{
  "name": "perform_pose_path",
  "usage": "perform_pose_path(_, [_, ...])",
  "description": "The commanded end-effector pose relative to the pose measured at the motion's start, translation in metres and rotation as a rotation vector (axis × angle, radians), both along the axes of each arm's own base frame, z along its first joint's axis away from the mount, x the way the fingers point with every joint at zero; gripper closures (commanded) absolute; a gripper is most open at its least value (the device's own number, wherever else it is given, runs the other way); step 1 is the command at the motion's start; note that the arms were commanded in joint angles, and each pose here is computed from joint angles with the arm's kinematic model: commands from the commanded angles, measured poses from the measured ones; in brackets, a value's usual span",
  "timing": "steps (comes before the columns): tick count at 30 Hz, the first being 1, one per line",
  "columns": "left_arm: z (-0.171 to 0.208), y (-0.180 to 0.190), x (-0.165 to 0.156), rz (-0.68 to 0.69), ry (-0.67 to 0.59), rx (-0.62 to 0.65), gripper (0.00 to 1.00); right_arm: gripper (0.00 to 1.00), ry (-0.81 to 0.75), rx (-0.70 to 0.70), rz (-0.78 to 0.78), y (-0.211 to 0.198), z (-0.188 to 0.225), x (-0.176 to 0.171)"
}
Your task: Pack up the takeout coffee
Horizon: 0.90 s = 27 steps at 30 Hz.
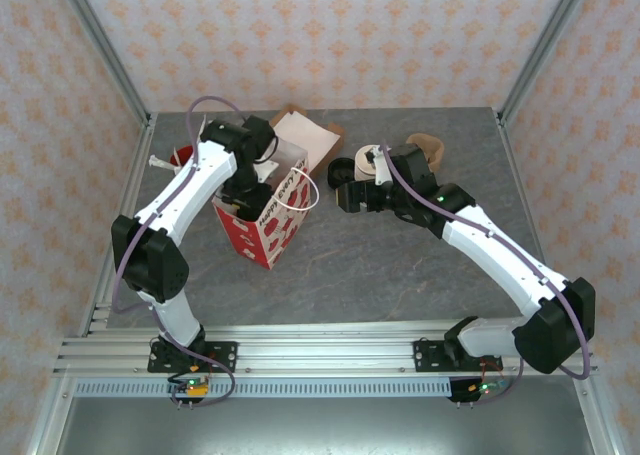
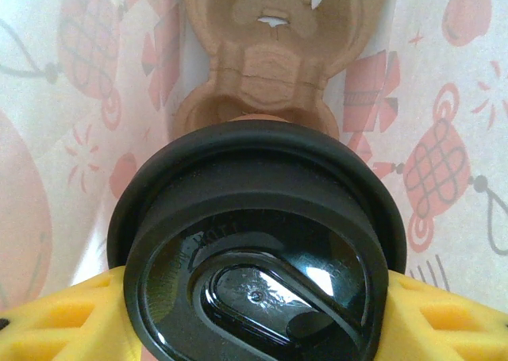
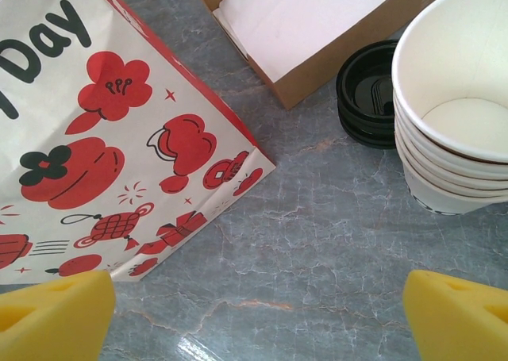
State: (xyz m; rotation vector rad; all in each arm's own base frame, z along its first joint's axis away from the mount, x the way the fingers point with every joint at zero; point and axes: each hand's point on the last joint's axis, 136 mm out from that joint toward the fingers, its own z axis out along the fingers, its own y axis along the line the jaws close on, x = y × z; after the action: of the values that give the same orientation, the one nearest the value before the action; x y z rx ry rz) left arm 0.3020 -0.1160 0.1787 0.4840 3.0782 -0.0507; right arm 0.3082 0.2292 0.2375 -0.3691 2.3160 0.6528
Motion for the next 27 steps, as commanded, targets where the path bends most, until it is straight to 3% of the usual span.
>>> perform_pose_path(1, [-0.0063,0.0069,0.0003,-0.021,0.006,0.027,0.54,0.06,-0.013,-0.013,-0.006,-0.0009,0.0045,0.0021])
perform_pose_path(27, [-0.0118,0.01,0.0006,-0.008,0.005,0.044,0.54,0.06,-0.002,-0.016,-0.004,0.0006,0.0028,0.0029])
